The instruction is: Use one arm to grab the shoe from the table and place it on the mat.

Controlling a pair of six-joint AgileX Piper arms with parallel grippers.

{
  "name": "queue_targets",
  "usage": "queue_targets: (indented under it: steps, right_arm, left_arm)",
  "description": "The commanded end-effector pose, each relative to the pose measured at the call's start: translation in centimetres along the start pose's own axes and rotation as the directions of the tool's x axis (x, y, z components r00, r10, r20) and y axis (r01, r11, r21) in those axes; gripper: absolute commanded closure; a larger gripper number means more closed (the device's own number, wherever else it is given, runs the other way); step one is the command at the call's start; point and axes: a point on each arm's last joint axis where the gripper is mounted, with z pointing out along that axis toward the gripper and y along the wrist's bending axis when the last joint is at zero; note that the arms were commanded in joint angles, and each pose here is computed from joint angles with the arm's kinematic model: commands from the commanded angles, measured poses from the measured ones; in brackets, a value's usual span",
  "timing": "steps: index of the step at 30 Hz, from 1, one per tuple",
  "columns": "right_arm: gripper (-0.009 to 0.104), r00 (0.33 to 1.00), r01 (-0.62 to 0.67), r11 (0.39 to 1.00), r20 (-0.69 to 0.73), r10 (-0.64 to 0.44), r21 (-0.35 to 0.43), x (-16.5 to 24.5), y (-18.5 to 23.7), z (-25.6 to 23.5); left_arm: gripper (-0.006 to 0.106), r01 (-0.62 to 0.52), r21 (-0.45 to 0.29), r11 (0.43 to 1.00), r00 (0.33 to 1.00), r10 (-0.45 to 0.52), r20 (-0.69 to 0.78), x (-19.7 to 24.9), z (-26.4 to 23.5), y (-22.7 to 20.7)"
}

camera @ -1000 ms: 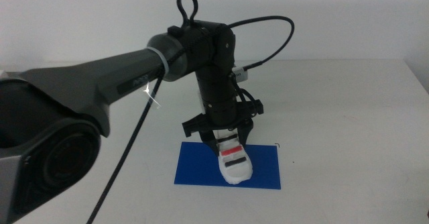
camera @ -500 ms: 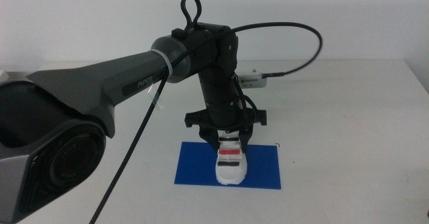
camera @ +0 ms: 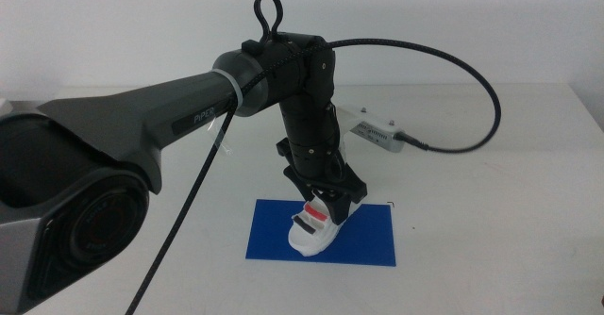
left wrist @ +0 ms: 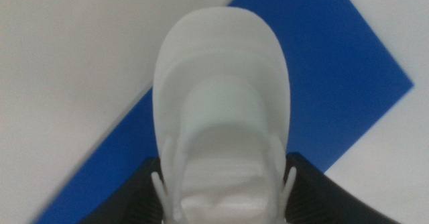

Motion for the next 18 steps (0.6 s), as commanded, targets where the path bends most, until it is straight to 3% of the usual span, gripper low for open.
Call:
queue_targets:
  steps: [1,5,10,14,18]
  right_arm:
    - [0.017,0.998,0.021,1.000,0.064,-0.021,0.008,-0.48,-0.05,0.05]
    - [0.017,0.998,0.021,1.000,0.064,-0.021,0.008,-0.48,-0.05,0.05]
    - [0.017,0.998,0.021,1.000,0.064,-0.021,0.008,-0.48,-0.05,0.05]
    - [0.017,0.998,0.021,1.000,0.064,-0.021,0.008,-0.48,-0.05,0.05]
    - [0.017,0.998,0.021,1.000,0.064,-0.021,0.008,-0.48,-0.05,0.05]
  left_arm:
    - [0.100,-0.119,0.030,0.992,0.993,0.119,0.019,0.30,-3.81,-1.48]
    - [0.100,-0.344,0.029,0.939,0.939,0.343,0.029,0.29,-3.81,-1.53]
    - [0.100,-0.624,0.029,0.781,0.781,0.622,0.051,0.24,-3.82,-1.69]
    - [0.100,-0.732,0.019,0.681,0.681,0.731,0.051,0.25,-3.82,-1.65]
    - [0.100,-0.748,0.006,0.664,0.664,0.748,0.025,0.33,-3.81,-1.40]
